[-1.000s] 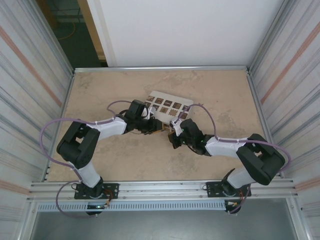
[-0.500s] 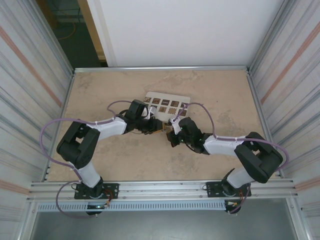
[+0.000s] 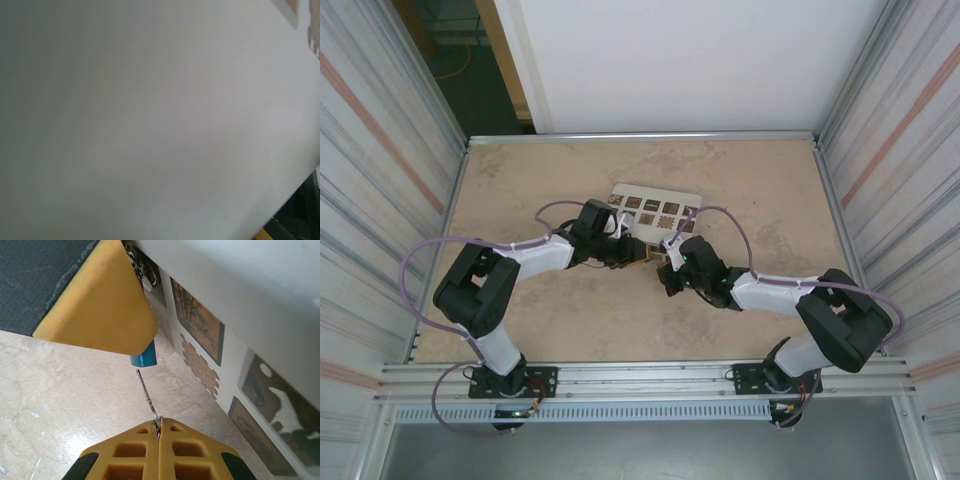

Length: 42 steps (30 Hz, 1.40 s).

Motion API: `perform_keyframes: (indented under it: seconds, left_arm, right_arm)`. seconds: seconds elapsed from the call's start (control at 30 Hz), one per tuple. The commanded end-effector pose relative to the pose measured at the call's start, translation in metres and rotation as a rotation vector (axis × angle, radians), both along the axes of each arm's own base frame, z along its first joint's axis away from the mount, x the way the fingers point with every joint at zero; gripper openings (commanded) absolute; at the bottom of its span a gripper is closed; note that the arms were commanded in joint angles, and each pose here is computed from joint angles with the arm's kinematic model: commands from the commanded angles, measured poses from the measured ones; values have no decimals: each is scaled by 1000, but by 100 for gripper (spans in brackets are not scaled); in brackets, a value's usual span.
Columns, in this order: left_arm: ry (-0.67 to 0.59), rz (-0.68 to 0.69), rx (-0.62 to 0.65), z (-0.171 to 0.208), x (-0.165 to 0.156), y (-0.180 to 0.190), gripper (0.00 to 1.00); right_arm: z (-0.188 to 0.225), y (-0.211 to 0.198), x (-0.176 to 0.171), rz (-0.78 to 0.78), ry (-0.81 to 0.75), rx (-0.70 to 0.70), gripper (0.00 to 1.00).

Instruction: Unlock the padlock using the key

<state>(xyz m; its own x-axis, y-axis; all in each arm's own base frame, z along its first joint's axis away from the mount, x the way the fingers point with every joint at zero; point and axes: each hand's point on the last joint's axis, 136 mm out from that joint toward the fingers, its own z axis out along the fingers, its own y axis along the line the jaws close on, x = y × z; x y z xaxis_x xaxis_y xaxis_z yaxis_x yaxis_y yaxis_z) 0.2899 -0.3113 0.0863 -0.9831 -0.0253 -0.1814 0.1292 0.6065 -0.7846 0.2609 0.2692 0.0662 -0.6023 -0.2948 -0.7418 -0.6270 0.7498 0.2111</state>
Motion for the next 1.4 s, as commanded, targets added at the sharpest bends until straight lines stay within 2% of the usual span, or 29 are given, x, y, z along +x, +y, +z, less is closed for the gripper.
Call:
perform_keyframes:
  seconds: [0.0, 0.53, 1.37]
  left_arm:
    - [-32, -44, -80, 35, -4, -11, 12]
    - [-26, -47, -80, 34, -3, -13, 12]
    - [-25, -45, -84, 33, -6, -12, 12]
  right_arm:
    - [-2, -6, -1, -12, -11, -29, 0]
    - [11, 13, 11, 7, -41, 30, 0]
    - [29, 9, 18, -41, -65, 166, 0]
